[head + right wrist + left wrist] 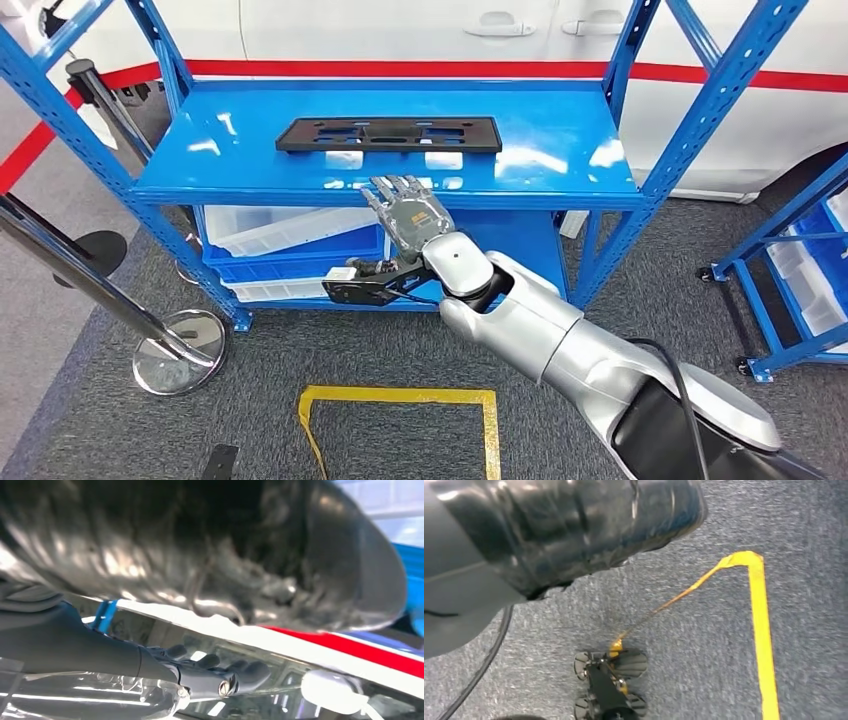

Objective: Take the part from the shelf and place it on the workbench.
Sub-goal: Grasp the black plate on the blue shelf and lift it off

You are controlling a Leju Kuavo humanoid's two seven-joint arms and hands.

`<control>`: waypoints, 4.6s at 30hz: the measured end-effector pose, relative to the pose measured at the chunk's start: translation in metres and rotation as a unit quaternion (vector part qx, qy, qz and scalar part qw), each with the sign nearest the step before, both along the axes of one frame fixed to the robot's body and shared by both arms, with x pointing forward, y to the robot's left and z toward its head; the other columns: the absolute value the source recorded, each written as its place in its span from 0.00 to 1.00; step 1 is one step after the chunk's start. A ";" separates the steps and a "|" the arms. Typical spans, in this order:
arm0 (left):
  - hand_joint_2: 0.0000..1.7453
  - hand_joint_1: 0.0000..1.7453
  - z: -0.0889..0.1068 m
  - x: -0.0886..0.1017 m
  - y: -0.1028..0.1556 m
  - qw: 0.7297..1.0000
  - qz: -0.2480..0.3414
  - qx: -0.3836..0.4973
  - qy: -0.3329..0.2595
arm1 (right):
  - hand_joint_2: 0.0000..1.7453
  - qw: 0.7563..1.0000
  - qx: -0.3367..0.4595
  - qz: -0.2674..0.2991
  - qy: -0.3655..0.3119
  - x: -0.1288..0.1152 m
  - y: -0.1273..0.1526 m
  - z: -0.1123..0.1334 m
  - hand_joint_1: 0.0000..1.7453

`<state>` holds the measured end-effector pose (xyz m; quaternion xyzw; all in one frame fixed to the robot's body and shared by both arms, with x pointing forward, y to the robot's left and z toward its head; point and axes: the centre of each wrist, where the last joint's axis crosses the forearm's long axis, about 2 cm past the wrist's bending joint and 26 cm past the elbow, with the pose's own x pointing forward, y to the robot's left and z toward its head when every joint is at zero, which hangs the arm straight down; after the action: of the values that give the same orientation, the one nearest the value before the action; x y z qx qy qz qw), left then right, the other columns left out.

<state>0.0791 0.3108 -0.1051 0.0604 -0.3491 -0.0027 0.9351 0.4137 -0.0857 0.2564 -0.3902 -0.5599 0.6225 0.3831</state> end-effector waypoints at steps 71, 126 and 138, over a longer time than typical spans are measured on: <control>0.00 0.00 -0.001 -0.001 -0.009 1.000 -0.018 -0.012 0.005 | 0.00 0.998 0.044 0.041 -0.011 -0.008 0.026 0.004 0.00; 0.00 0.00 0.000 -0.001 -0.010 0.999 -0.010 0.014 0.033 | 1.00 0.989 0.006 0.066 0.132 -0.009 0.021 -0.005 0.00; 0.00 0.00 0.000 -0.001 -0.010 1.000 -0.010 0.013 0.026 | 1.00 0.988 -0.005 0.031 0.153 -0.007 0.013 -0.017 0.00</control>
<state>0.0784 0.3011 -0.1055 0.0694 -0.3250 -0.0181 0.9430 0.4068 -0.0724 0.2393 -0.2745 -0.5039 0.6890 0.4427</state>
